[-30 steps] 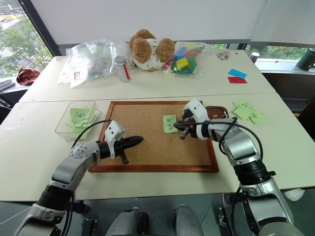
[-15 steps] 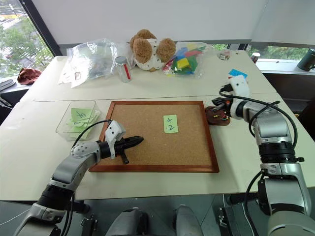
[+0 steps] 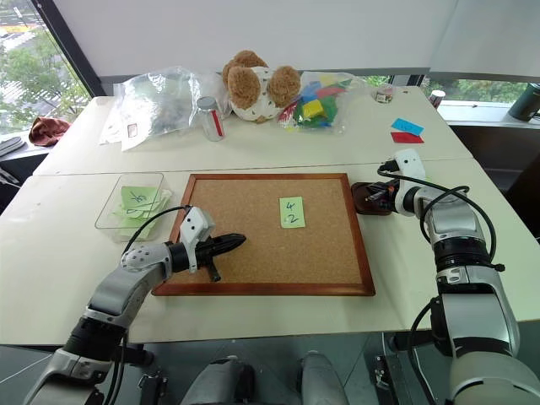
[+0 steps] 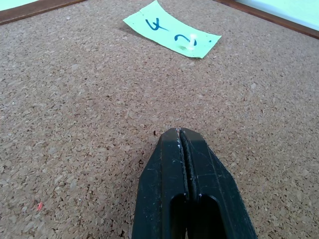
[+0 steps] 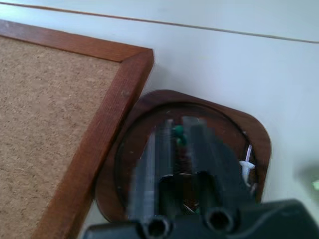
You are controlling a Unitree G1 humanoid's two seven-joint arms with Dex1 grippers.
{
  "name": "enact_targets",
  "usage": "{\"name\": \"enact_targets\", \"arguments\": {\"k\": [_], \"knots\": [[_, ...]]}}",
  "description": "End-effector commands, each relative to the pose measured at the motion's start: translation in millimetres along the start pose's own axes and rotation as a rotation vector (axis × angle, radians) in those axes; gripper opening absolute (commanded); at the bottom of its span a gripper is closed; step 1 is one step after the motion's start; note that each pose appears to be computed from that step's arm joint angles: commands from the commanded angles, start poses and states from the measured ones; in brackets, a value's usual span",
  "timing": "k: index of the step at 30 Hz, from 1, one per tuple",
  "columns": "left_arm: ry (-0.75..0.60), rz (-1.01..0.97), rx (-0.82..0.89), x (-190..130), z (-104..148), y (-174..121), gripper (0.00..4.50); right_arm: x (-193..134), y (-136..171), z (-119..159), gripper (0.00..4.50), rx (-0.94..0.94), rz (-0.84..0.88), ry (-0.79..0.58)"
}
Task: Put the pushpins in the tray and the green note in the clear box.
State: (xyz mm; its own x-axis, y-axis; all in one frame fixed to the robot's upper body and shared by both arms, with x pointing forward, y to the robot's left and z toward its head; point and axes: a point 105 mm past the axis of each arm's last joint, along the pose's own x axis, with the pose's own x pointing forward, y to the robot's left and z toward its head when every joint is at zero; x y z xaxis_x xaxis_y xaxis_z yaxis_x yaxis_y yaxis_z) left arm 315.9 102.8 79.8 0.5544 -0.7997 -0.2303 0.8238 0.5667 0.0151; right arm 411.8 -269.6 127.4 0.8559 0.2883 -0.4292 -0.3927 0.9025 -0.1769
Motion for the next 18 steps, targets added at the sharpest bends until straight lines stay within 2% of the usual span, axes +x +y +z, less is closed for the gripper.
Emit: {"name": "enact_targets", "arguments": {"k": [1,2,18], "knots": [[0.091,0.026,-0.042,-5.5,-25.4,1.6,0.0,-1.4,-3.7,15.3,2.35,-0.016,-0.013,-0.047],[0.091,0.027,-0.042,-5.7,-25.4,1.5,0.0,-2.2,-4.6,16.4,2.87,-0.015,-0.014,-0.05],[0.089,0.017,-0.043,-2.9,-24.9,0.0,0.0,-8.7,-11.0,32.2,2.87,-0.018,-0.021,-0.089]]}}
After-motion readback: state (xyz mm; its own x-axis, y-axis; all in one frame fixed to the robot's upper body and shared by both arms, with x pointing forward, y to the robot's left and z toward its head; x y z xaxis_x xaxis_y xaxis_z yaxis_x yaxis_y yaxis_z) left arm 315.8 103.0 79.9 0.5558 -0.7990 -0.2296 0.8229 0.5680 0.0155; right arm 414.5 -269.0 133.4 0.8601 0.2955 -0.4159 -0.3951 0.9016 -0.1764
